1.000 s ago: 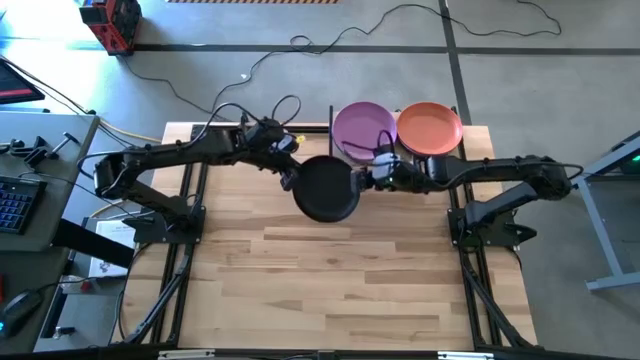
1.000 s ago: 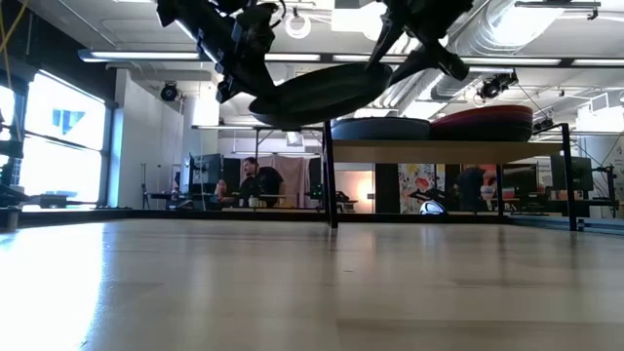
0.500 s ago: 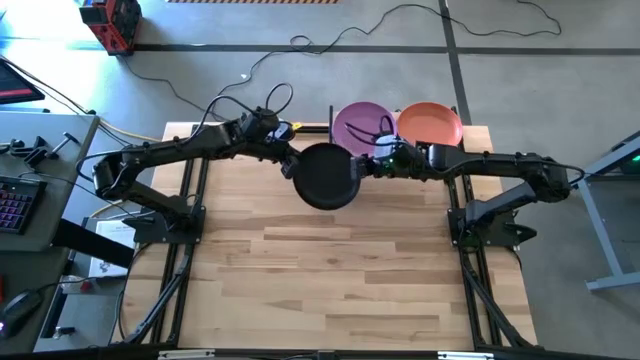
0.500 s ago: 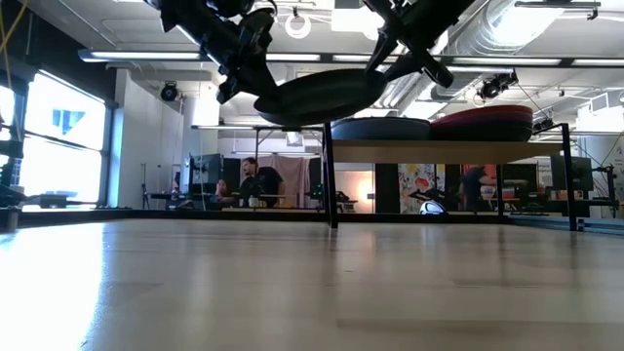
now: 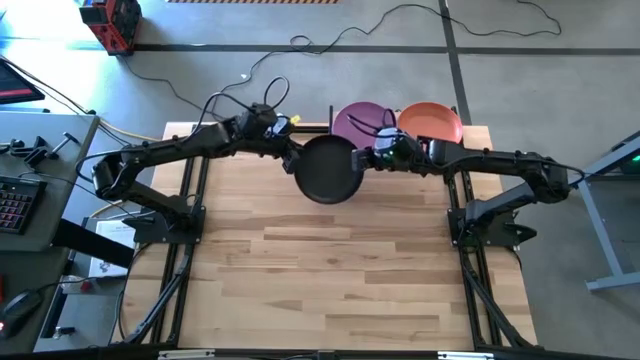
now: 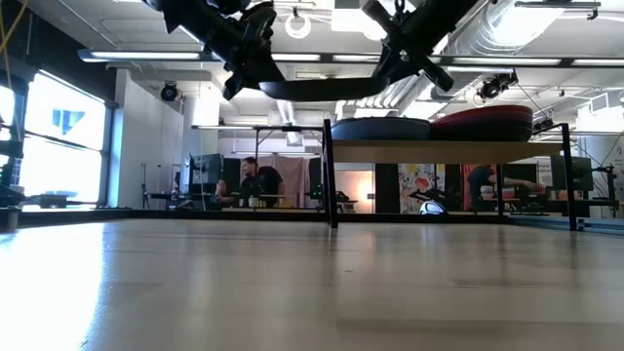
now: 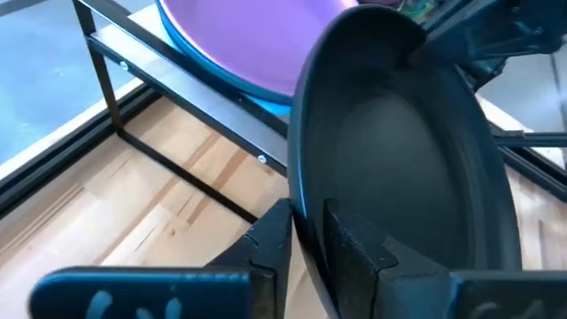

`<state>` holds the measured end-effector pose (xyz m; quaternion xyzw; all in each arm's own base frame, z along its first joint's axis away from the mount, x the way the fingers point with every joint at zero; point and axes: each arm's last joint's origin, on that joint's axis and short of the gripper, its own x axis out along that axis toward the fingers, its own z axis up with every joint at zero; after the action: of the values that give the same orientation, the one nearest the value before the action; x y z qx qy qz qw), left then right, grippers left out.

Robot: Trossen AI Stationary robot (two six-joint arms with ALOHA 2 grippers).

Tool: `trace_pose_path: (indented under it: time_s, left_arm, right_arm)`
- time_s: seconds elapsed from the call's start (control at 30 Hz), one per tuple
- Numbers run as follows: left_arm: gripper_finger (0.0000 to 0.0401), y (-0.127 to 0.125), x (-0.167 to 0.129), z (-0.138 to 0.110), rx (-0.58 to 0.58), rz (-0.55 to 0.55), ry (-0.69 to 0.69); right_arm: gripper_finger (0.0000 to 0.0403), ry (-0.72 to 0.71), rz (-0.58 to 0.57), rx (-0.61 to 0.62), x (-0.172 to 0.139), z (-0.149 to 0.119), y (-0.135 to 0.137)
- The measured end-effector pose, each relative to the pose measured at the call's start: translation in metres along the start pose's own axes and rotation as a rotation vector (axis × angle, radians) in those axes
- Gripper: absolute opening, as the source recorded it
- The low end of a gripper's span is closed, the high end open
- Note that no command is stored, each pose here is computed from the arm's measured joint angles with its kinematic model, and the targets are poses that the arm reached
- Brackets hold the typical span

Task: Place and stack plates onto a shelf
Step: Stack the black plate on top of the purple plate on the shelf

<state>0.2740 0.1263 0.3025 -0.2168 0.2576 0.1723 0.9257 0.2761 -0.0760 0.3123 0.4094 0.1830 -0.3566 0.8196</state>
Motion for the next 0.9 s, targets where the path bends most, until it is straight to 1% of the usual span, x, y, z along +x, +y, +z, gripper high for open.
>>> trace_pose_path:
  time_s: [0.1, 0.27, 0.4, 0.7, 0.9]
  left_arm:
    - [0.0071, 0.003, -0.001, 0.003, -0.005, -0.007, -0.017]
    - [0.0098, 0.008, -0.003, 0.012, -0.041, -0.082, -0.081]
    - [0.0112, 0.011, -0.004, 0.018, -0.057, -0.100, -0.136]
    - [0.0115, 0.022, -0.007, 0.023, -0.073, -0.072, -0.161]
    - [0.0115, 0.030, -0.009, 0.025, -0.085, -0.052, -0.175]
  right_arm:
    - [0.0001, -0.004, -0.014, -0.012, 0.001, 0.004, -0.003]
    - [0.0000, -0.013, -0.037, -0.019, 0.004, 0.012, -0.011]
    - [0.0000, -0.013, -0.041, -0.024, 0.006, 0.020, -0.018]
    - [0.0000, -0.010, -0.039, -0.039, 0.009, 0.040, -0.035]
    - [0.0000, -0.028, -0.036, -0.031, 0.005, 0.061, -0.053]
